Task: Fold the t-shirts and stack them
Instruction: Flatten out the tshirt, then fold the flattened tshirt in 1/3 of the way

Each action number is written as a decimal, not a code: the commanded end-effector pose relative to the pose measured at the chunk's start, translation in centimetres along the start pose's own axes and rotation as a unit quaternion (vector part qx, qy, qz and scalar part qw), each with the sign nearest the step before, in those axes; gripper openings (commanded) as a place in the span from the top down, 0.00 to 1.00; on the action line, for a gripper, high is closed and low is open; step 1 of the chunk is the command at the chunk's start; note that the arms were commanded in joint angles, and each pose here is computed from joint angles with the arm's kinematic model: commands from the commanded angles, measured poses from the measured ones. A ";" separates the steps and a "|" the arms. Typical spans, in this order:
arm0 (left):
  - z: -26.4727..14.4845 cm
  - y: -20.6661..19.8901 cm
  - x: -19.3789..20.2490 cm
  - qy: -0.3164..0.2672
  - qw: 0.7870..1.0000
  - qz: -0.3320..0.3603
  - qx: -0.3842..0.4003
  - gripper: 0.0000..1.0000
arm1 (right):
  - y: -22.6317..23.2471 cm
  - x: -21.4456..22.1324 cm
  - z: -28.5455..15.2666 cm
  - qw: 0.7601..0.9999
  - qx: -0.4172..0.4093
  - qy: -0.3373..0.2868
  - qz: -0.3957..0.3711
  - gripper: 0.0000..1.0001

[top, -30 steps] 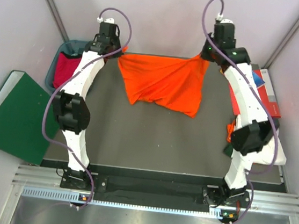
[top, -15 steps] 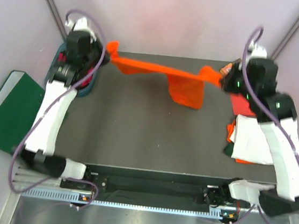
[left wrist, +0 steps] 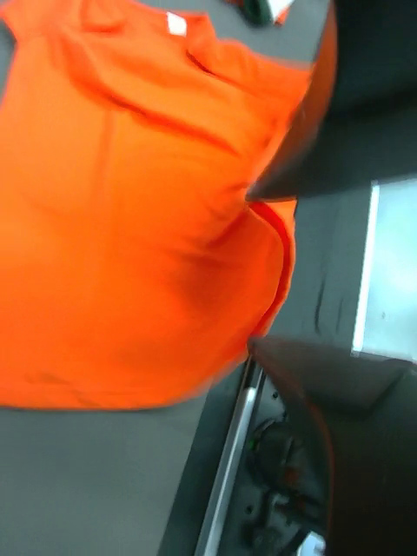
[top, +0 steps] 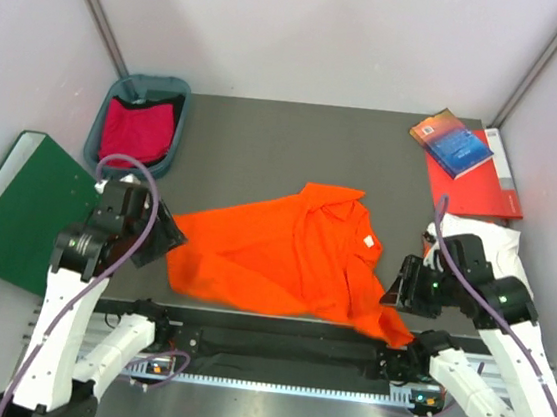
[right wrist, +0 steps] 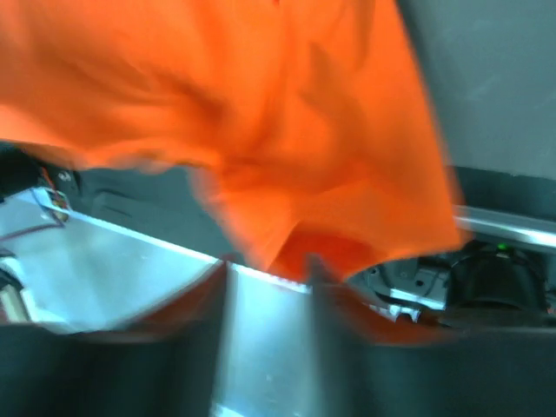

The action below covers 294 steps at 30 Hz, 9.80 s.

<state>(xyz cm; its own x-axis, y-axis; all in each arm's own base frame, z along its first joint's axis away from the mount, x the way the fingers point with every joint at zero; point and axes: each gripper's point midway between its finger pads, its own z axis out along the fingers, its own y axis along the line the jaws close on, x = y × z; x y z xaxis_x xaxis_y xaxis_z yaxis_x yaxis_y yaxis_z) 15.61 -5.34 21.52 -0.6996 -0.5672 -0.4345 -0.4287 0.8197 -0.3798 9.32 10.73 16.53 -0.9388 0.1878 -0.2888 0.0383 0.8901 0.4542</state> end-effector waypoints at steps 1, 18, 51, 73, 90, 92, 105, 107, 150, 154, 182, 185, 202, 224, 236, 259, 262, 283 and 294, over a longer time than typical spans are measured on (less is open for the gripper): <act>-3.0 2.9 2.5 0.031 0.999 -0.002 -0.040 0.01 | 1.2 1.7 -4.0 1.000 -0.024 -0.001 0.009 0.33; 10.5 -0.6 -5.3 0.035 0.987 0.077 -0.135 0.01 | 4.0 -17.4 6.9 0.986 0.040 -0.122 -0.110 0.02; 18.0 4.8 -5.3 0.176 0.930 0.060 -0.318 0.03 | 5.1 -29.8 25.2 0.984 0.043 -0.021 -0.172 0.42; 17.4 1.9 -7.9 0.133 0.953 0.024 -0.270 0.01 | -0.9 -40.3 19.4 0.975 0.109 -0.175 -0.083 1.00; 27.1 -4.5 -6.6 0.151 0.983 0.002 -0.105 0.09 | -0.4 -39.0 19.1 0.982 0.066 -0.164 -0.072 1.00; 28.0 -4.5 -6.3 0.157 0.982 0.007 -0.104 0.09 | -0.4 -39.0 19.0 0.981 0.068 -0.164 -0.074 1.00; 31.9 -3.7 -4.7 0.178 0.965 0.077 -0.176 1.00 | 0.4 -38.7 18.1 0.981 0.066 -0.164 -0.080 1.00; 31.7 -4.3 -5.8 0.163 0.968 0.080 -0.173 1.00 | 1.0 -38.5 17.7 0.980 0.065 -0.165 -0.087 1.00; -17.9 -14.0 -23.7 -0.421 0.888 0.116 0.146 1.00 | 15.6 -21.3 -35.2 0.763 -0.084 -0.609 -0.201 1.00; -20.8 -13.1 -22.9 -0.437 0.879 0.117 0.152 1.00 | 15.7 -20.2 -37.9 0.746 -0.095 -0.628 -0.198 1.00; 27.8 -11.5 -25.7 -0.083 0.982 0.141 -0.092 1.00 | 7.8 -44.9 13.6 0.890 0.173 -0.354 -0.231 1.00; 28.5 -12.0 -27.6 -0.099 0.983 0.126 -0.091 1.00 | 6.9 -47.0 15.2 0.892 0.193 -0.349 -0.211 1.00; 25.4 -9.7 -27.2 -0.089 0.983 0.100 -0.125 1.00 | 7.0 -43.7 10.3 0.908 0.156 -0.339 -0.191 1.00; 26.0 -8.1 -24.6 -0.029 0.987 0.053 -0.147 0.01 | 7.0 -18.0 16.4 0.969 0.076 0.042 -0.233 1.00; 27.1 -8.6 -22.5 0.007 0.990 0.072 -0.119 0.01 | 6.2 -11.2 15.9 0.949 0.080 0.173 -0.250 0.59; 27.7 -9.2 -21.1 0.031 0.989 0.097 -0.104 0.01 | 6.4 -17.6 22.4 0.960 0.096 0.062 -0.254 0.45; 27.7 -9.1 -21.0 0.033 0.989 0.099 -0.104 0.01 | 6.1 -17.3 23.3 0.960 0.096 0.068 -0.255 0.48; 27.7 -7.8 -19.7 0.054 0.985 0.102 -0.125 0.01 | 8.7 -18.3 20.1 0.959 0.068 0.042 -0.271 1.00; 28.2 -7.9 -19.2 0.061 0.986 0.099 -0.119 0.01 | 7.1 -18.4 20.2 0.956 0.104 0.044 -0.272 0.54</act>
<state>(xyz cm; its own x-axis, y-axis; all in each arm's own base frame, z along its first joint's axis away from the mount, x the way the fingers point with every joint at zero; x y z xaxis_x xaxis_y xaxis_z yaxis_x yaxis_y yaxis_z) 48.24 -3.05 7.48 -0.8586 -0.3957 -0.3260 -0.3984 0.9152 -0.0615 32.79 21.73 7.65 -0.8761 -0.3491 -0.3327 -0.4000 0.9113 0.0971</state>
